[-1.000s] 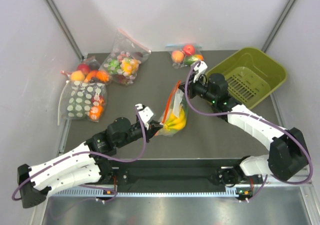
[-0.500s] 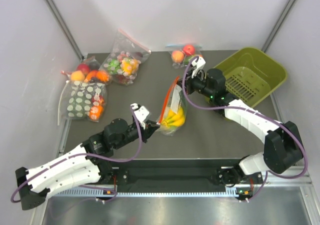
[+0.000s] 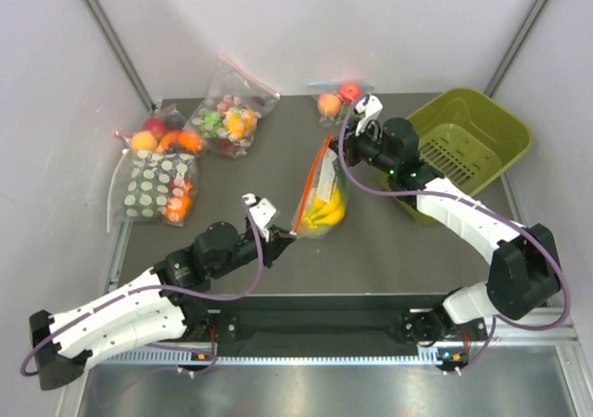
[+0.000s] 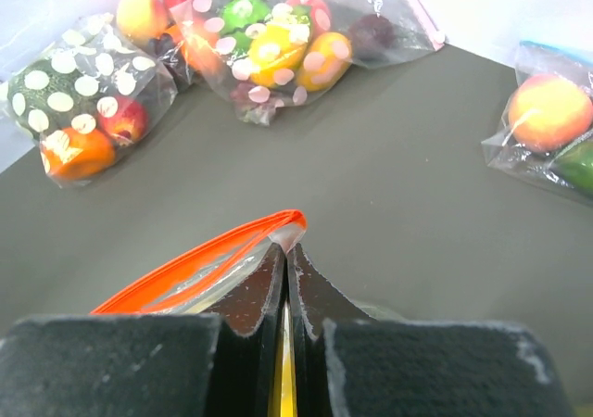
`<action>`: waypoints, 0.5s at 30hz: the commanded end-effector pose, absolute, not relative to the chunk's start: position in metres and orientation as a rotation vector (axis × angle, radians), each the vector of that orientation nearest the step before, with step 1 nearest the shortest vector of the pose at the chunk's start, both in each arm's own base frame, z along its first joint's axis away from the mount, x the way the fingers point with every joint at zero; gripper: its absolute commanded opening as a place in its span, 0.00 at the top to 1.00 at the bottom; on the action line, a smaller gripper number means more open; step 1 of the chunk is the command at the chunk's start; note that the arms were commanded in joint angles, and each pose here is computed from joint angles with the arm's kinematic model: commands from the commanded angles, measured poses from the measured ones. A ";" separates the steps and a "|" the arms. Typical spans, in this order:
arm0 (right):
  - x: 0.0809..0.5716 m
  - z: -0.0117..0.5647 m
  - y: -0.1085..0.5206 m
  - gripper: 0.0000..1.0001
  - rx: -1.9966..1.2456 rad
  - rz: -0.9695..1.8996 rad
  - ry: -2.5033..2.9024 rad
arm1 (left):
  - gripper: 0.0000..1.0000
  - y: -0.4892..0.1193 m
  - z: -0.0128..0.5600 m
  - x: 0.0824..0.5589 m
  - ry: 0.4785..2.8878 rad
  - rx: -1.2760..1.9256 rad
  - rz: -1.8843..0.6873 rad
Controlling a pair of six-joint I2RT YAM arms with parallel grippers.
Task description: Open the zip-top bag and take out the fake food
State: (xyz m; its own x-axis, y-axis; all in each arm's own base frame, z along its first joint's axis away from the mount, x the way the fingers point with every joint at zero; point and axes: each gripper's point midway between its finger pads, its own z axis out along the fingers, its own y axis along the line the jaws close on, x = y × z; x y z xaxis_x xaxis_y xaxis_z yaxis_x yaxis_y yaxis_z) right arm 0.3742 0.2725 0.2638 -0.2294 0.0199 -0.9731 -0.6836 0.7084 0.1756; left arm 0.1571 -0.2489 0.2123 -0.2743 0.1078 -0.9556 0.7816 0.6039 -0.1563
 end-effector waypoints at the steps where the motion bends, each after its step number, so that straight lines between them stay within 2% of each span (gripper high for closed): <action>1: 0.404 0.309 0.258 1.00 -0.449 0.638 1.584 | 1.00 -0.251 0.217 0.145 1.731 0.748 -0.849; 7: 0.399 0.316 0.256 1.00 -0.449 0.636 1.588 | 1.00 -0.255 0.217 0.143 1.730 0.758 -0.863; 9: 0.391 0.320 0.256 0.96 -0.455 0.651 1.582 | 1.00 -0.256 0.216 0.144 1.732 0.758 -0.864; 12: 0.377 0.321 0.252 0.66 -0.449 0.648 1.598 | 1.00 -0.263 0.221 0.140 1.706 0.784 -0.905; 14: 0.369 0.311 0.247 0.36 -0.440 0.629 1.642 | 1.00 -0.267 0.227 0.140 1.677 0.788 -0.919; 15: 0.362 0.317 0.243 0.32 -0.434 0.621 1.634 | 1.00 -0.270 0.229 0.140 1.670 0.797 -0.930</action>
